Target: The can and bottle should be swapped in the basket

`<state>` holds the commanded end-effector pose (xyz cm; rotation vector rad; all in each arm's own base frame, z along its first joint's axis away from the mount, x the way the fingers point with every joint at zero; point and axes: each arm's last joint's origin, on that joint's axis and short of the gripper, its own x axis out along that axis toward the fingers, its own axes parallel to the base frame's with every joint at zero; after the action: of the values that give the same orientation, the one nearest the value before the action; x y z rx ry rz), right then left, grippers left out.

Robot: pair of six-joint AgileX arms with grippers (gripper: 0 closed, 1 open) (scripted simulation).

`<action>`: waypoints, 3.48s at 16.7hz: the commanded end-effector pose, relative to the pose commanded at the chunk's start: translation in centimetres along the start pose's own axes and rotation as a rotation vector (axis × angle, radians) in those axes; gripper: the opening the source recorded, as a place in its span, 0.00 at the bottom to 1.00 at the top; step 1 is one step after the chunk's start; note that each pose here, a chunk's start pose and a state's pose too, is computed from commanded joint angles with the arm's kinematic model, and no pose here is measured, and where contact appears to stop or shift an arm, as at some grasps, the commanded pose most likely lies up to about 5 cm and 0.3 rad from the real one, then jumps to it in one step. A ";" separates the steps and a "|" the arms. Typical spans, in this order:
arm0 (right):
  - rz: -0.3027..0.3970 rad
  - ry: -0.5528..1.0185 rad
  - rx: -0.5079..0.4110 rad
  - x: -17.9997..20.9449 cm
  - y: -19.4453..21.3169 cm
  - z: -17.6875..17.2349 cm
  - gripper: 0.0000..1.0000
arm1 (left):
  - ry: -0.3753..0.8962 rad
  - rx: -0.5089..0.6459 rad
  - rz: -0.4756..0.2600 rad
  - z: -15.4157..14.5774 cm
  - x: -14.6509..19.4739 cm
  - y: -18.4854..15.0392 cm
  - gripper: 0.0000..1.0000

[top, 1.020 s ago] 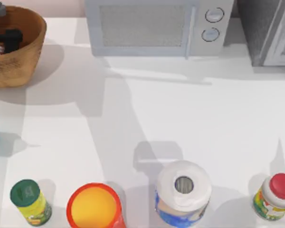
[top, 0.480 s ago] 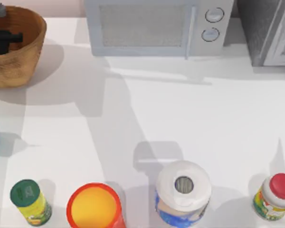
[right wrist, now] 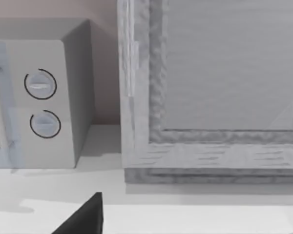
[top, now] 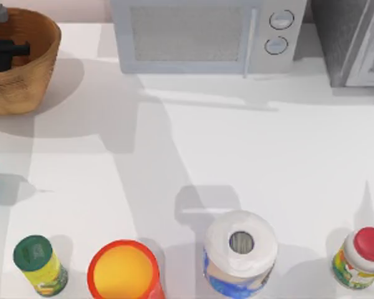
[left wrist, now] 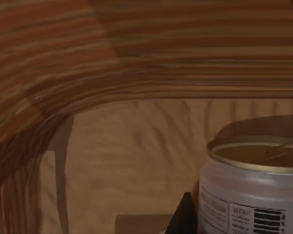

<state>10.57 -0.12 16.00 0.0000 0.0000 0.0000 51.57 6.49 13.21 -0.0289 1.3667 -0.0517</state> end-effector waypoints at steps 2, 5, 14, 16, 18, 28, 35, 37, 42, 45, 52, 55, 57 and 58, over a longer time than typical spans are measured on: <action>0.000 0.000 0.000 0.0 0.0 0.0 1.00 | -0.035 -0.002 0.014 0.2 -1.9 0.1 0.00; 0.000 0.000 0.000 0.0 0.0 0.0 1.00 | -0.076 -0.002 0.020 0.0 -3.6 -0.1 0.00; 0.000 0.000 0.000 0.0 0.0 0.0 1.00 | -0.428 0.014 0.059 -9.3 -18.5 -3.9 0.00; 0.000 0.000 0.000 0.0 0.0 0.0 1.00 | -0.534 0.018 0.066 -14.2 -21.2 -5.0 0.00; 0.000 0.000 0.000 0.0 0.0 0.0 1.00 | -0.645 0.021 0.070 -19.7 -22.7 -6.0 0.00; 0.000 0.000 0.000 0.0 0.0 0.0 1.00 | -1.203 0.029 0.061 -38.2 -14.1 -7.6 0.00; 0.000 0.000 0.000 0.0 0.0 0.0 1.00 | -1.367 0.029 0.052 -39.5 -10.7 -7.6 0.00; 0.000 0.000 0.000 0.0 0.0 0.0 1.00 | -1.367 0.029 0.052 -39.5 -10.7 -7.6 0.00; 0.000 0.000 0.000 0.0 0.0 0.0 1.00 | -1.357 0.039 0.042 -39.3 -10.9 -7.6 0.00; 0.000 0.000 0.000 0.0 0.0 0.0 1.00 | -1.349 0.084 -0.016 -38.5 -12.0 -8.0 0.00; 0.000 0.000 0.000 0.0 0.0 0.0 1.00 | -1.317 0.299 -0.290 -32.5 -15.7 -10.3 0.00; 0.000 0.000 0.000 0.0 0.0 0.0 1.00 | -1.292 0.420 -0.445 -28.0 -16.0 -12.0 0.00; 0.000 0.000 0.000 0.0 0.0 0.0 1.00 | -1.270 0.506 -0.553 -24.8 -15.2 -13.5 0.00; 0.000 0.000 0.000 0.0 0.0 0.0 1.00 | -1.258 0.550 -0.608 -23.2 -14.4 -14.3 0.00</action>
<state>10.57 -0.12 16.00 0.0000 0.0000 0.0000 25.68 -6.83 23.35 -0.0086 0.0183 -0.7828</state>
